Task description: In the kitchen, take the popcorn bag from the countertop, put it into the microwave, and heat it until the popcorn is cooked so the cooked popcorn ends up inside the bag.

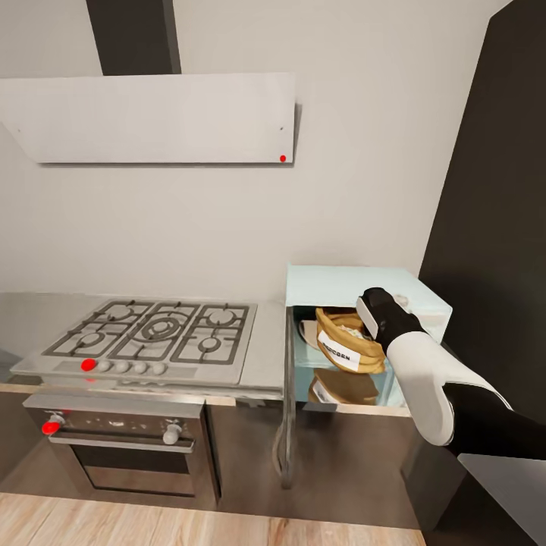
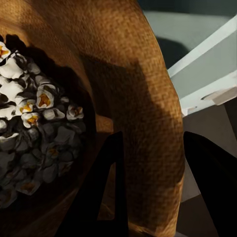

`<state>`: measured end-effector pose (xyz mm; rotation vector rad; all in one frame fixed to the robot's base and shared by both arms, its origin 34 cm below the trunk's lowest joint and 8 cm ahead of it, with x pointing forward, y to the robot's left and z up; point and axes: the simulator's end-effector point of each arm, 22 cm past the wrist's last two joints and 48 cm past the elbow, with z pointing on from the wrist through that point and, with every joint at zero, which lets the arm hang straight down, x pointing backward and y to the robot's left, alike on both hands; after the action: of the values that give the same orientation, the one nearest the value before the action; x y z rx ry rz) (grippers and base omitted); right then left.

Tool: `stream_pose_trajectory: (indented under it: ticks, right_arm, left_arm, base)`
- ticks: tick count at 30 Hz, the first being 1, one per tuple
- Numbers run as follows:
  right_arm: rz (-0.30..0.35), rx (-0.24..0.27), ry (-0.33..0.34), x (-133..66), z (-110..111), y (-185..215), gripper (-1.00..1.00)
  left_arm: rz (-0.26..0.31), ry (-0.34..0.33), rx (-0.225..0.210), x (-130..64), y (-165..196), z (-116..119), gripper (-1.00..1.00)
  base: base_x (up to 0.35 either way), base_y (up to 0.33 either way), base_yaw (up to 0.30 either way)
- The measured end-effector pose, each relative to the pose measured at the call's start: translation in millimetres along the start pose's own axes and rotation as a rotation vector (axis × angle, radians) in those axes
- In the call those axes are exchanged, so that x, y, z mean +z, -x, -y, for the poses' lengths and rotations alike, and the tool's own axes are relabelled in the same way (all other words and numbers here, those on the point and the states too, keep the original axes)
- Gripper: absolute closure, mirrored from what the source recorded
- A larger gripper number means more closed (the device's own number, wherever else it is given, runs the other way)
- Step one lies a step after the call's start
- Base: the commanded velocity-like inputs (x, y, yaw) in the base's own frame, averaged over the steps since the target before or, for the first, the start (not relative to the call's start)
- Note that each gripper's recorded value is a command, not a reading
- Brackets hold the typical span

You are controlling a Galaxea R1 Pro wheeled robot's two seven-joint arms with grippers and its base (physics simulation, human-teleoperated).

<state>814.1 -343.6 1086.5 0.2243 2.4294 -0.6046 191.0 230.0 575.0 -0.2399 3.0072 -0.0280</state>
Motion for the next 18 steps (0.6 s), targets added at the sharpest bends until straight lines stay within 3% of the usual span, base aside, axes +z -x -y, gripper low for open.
stream_pose_trajectory:
  ticks: [4,10,18]
  right_arm:
    - [0.000,0.000,0.000,0.0,0.0,0.0,1.00]
    - [0.000,0.000,0.000,-0.3,0.3,-0.1,1.00]
    - [0.000,0.000,0.000,0.1,0.1,-0.1,1.00]
  left_arm:
    - [0.000,0.000,0.000,0.0,-0.2,0.0,-1.00]
    - [0.001,0.002,0.000,-0.1,0.3,-1.9,-1.00]
    - [-0.001,0.002,0.000,-0.1,-1.1,-1.5,-1.00]
  base:
    - [0.002,0.000,0.000]
    - [0.182,0.000,0.000]
    - [0.013,0.000,0.000]
